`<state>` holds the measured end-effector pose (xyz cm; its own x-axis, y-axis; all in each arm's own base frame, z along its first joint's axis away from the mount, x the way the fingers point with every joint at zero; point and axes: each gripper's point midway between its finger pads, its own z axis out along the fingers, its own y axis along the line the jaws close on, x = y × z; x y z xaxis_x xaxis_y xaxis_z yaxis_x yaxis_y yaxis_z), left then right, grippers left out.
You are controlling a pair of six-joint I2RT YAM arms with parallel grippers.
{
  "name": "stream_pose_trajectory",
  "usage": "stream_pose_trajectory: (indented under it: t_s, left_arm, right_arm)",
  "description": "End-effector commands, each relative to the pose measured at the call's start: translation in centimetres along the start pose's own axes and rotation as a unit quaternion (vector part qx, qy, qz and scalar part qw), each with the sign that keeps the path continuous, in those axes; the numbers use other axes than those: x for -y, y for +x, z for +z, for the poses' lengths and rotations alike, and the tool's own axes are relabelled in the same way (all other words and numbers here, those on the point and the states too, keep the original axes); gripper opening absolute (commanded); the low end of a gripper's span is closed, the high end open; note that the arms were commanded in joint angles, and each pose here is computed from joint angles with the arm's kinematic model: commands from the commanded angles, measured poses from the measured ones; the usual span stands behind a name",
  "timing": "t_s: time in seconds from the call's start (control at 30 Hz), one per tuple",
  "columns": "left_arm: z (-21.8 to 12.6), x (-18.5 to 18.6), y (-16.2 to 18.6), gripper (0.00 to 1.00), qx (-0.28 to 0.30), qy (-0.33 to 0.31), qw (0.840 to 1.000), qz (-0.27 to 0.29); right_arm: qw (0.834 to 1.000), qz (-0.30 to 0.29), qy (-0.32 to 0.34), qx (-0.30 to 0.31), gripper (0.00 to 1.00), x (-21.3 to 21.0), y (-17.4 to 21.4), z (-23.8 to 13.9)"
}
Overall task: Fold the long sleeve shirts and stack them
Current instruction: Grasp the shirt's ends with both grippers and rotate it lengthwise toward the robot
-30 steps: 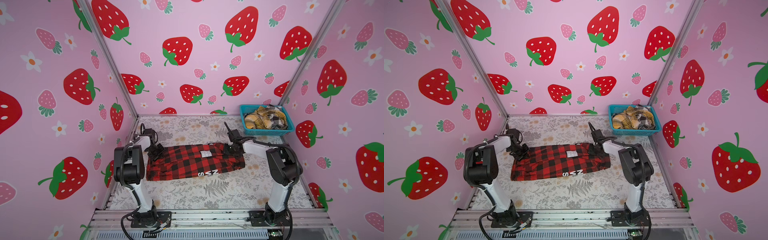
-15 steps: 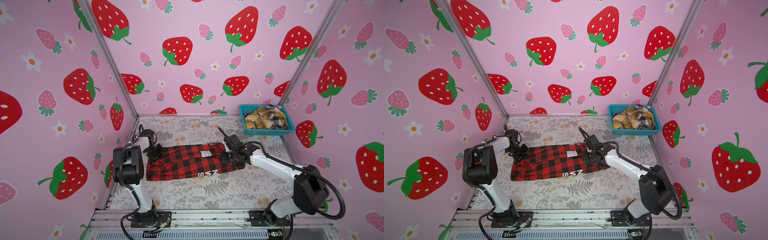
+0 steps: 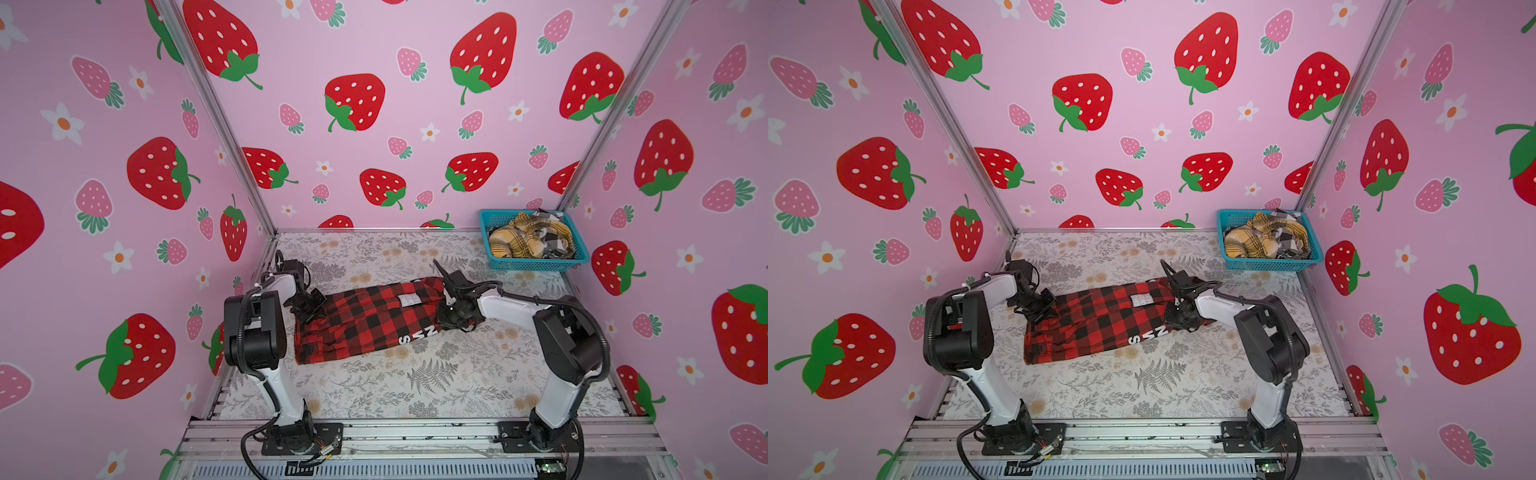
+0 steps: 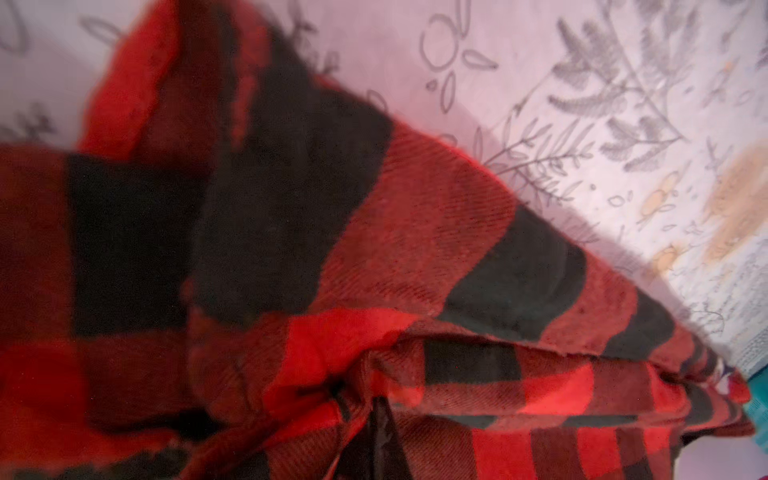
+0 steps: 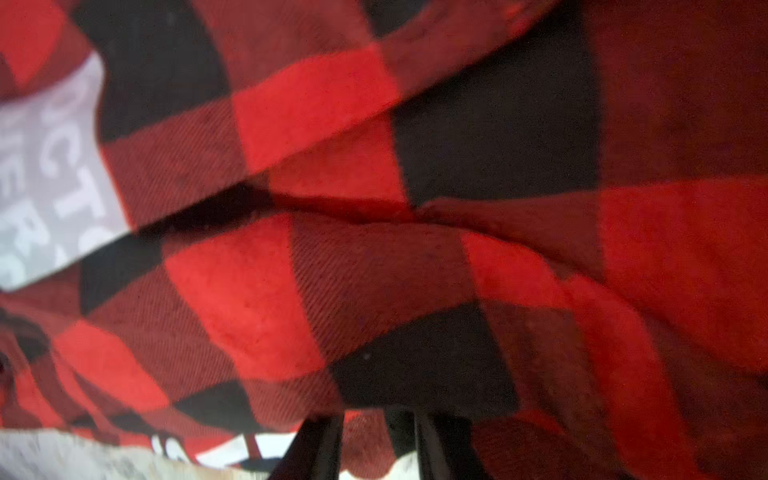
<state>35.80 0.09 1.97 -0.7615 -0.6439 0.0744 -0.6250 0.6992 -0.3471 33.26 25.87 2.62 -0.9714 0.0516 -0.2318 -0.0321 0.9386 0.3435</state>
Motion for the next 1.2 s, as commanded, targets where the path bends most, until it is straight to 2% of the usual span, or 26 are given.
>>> stream_pose_trajectory:
  t_s: [0.0, 0.07, 0.13, 0.23, 0.27, 0.33, 0.4, 0.47, 0.5, 0.57, 0.67, 0.77, 0.9, 1.03, 1.17]
  left_arm:
    - [1.3, -2.0, 3.1, 0.00, -0.042, -0.021, 0.999, -0.021]
    - [1.6, -0.5, 5.3, 0.00, -0.059, 0.001, 0.998, -0.005]
    - [2.3, 1.9, 9.3, 0.00, -0.089, 0.017, 0.995, 0.041]
    - [2.4, 5.5, 15.3, 0.00, -0.131, 0.049, 0.984, 0.113]
    - [2.0, 6.4, 16.5, 0.04, -0.135, 0.059, 0.981, 0.130]
    - [-0.2, 8.5, 17.8, 0.21, -0.123, 0.086, 0.975, 0.165]
    - [-3.3, 9.8, 17.0, 0.35, -0.085, 0.101, 0.974, 0.185]
    - [-6.1, 10.4, 15.0, 0.42, -0.035, 0.099, 0.974, 0.199]
    - [-7.0, 10.7, 13.9, 0.42, -0.014, 0.099, 0.974, 0.204]
    - [-7.4, 11.1, 12.6, 0.35, -0.005, 0.101, 0.974, 0.205]
    - [-5.0, 12.0, 13.2, 0.19, -0.058, 0.119, 0.971, 0.198]
    - [-2.2, 12.3, 14.9, 0.11, -0.099, 0.113, 0.966, 0.212]
    - [1.3, 10.2, 16.3, 0.00, -0.135, 0.067, 0.966, 0.211]
    - [3.4, 7.8, 17.4, 0.00, -0.150, 0.024, 0.969, 0.196]
    - [4.8, 7.4, 20.6, 0.00, -0.180, 0.011, 0.960, 0.215]
  right_arm:
    - [0.997, 0.018, 0.060, 0.039, 0.32, 3.9, -6.1, 1.0]
    - [0.997, 0.000, 0.037, 0.069, 0.33, 2.5, -10.8, 0.4]
    - [0.995, -0.041, -0.005, 0.091, 0.34, 0.0, -15.0, -0.6]
    - [0.989, -0.096, -0.018, 0.109, 0.34, -2.5, -18.0, -3.7]
    - [0.987, -0.105, -0.026, 0.115, 0.34, -3.2, -18.0, -4.8]
    - [0.985, -0.121, -0.042, 0.116, 0.36, -4.3, -16.4, -7.0]
    - [0.986, -0.124, -0.052, 0.100, 0.37, -4.9, -13.0, -7.6]
    - [0.986, -0.129, -0.068, 0.078, 0.38, -5.7, -8.6, -7.2]
    - [0.987, -0.128, -0.072, 0.066, 0.39, -6.1, -6.1, -6.7]
    - [0.989, -0.115, -0.085, 0.041, 0.39, -6.5, -2.3, -5.5]
    - [0.991, -0.089, -0.096, 0.004, 0.38, -6.4, 1.6, -3.6]
    - [0.993, -0.075, -0.089, -0.003, 0.38, -5.9, 2.3, -1.9]
    - [0.996, -0.054, -0.068, -0.028, 0.37, -4.3, 2.4, 0.7]
    - [0.998, -0.036, -0.034, -0.031, 0.35, -2.3, 0.9, 2.5]
    - [0.999, -0.042, -0.008, -0.021, 0.35, -1.6, -2.5, 3.2]
